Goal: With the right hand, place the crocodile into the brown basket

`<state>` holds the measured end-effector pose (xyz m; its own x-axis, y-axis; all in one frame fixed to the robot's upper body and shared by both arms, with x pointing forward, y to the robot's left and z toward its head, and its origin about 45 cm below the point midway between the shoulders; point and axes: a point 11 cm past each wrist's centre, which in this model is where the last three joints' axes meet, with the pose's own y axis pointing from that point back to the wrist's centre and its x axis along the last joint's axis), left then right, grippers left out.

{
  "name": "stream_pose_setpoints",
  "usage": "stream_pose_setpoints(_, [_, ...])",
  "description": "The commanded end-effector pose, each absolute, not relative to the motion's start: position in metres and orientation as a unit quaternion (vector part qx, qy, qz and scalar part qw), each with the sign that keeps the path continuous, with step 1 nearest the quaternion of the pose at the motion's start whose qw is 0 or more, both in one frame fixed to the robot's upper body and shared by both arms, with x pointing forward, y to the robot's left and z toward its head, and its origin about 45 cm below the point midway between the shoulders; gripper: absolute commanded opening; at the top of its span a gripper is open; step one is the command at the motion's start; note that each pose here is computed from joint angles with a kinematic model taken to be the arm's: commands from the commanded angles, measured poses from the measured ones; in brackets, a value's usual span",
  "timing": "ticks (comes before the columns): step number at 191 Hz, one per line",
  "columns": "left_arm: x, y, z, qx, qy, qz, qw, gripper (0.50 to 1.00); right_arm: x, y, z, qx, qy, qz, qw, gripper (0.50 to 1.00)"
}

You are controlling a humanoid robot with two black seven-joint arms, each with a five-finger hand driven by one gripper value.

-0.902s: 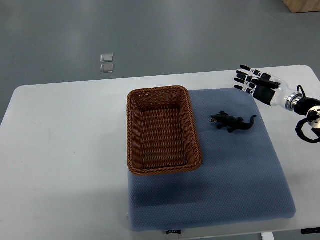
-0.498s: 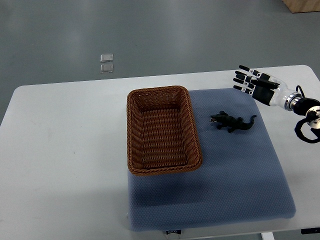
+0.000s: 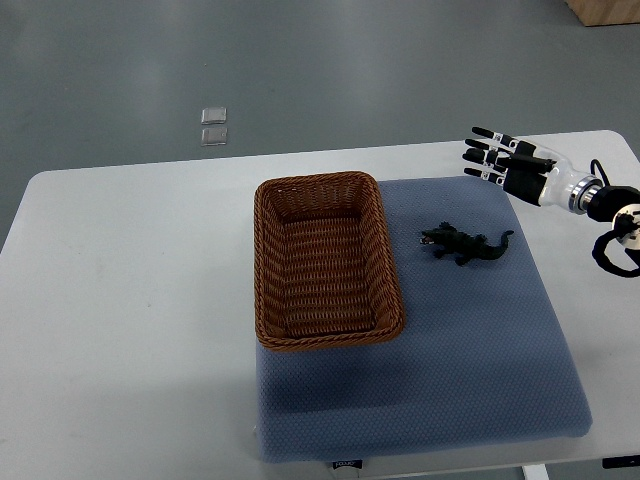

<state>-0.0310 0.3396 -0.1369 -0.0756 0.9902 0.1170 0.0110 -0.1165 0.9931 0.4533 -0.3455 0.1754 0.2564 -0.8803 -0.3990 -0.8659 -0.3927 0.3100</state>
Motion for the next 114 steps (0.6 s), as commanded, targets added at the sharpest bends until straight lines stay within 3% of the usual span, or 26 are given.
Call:
stream_pose_setpoints(1, [-0.030, 0.339, -0.137, 0.510, 0.490, 0.545, 0.450, 1.000, 0.454, -0.343, 0.176, 0.794, -0.548, -0.262, 0.013, 0.936])
stream_pose_setpoints(114, [-0.031, 0.339, -0.137, 0.510, 0.490, 0.545, 0.449, 1.000, 0.462, -0.345, 0.190, 0.810, -0.545, -0.210, 0.050, 0.934])
